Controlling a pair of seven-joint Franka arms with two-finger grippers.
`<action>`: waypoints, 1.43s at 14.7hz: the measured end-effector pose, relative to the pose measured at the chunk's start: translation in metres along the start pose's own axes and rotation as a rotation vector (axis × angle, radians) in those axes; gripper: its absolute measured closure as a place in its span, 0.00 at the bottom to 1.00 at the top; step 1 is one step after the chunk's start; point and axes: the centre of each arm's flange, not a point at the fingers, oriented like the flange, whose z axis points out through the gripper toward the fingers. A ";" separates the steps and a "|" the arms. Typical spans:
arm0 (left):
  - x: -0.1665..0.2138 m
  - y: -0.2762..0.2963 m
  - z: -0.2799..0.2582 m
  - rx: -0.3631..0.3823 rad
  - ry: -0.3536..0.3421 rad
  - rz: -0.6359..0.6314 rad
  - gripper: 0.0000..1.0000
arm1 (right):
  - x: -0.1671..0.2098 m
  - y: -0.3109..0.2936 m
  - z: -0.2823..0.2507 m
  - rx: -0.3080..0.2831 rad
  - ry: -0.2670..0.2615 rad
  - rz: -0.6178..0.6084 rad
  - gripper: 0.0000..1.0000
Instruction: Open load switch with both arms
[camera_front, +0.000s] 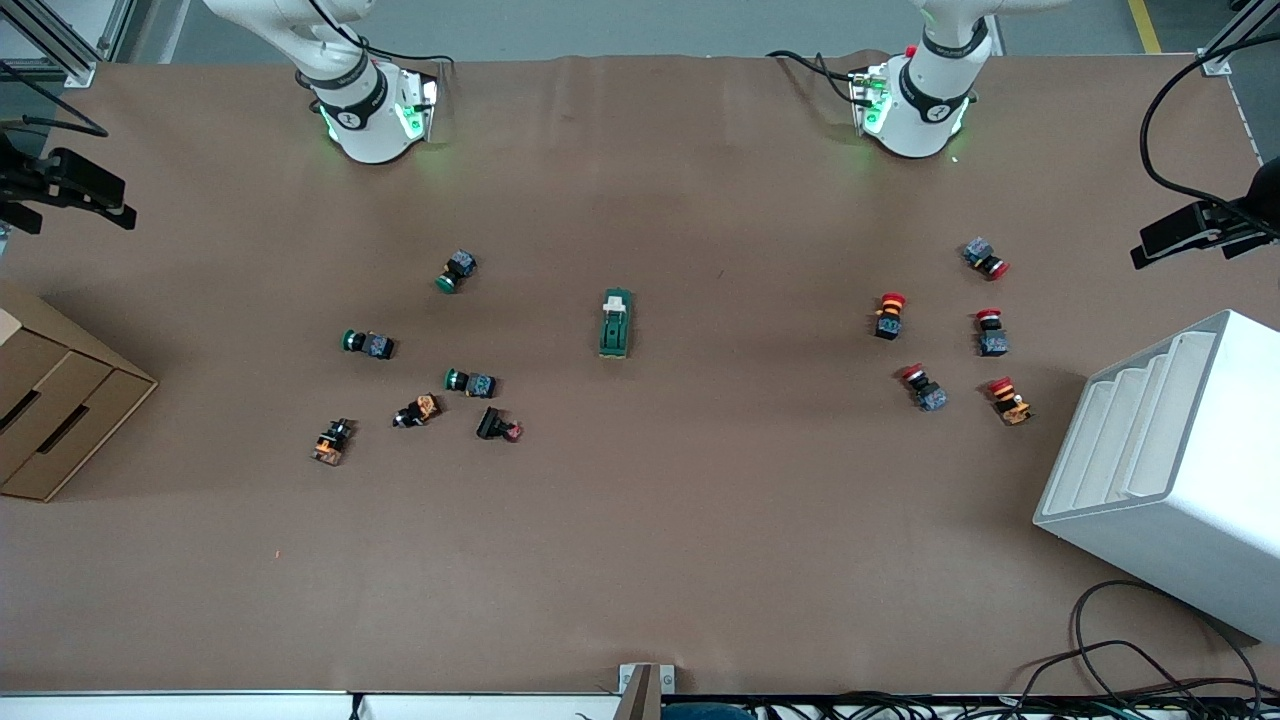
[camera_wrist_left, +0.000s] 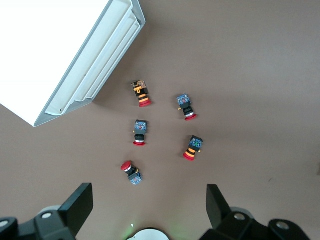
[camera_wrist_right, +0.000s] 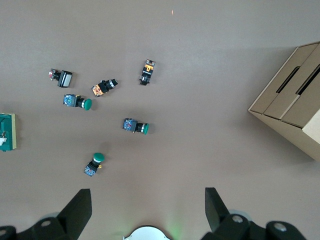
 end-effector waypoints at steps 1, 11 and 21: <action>0.000 -0.004 0.002 -0.001 -0.004 0.000 0.00 | -0.002 0.000 -0.002 0.000 0.003 0.000 0.00; -0.078 0.015 -0.017 -0.006 0.041 0.047 0.00 | -0.014 -0.001 -0.008 0.000 0.016 -0.001 0.00; -0.097 0.042 -0.014 -0.009 0.085 0.094 0.00 | -0.013 -0.006 -0.006 0.001 0.010 -0.010 0.00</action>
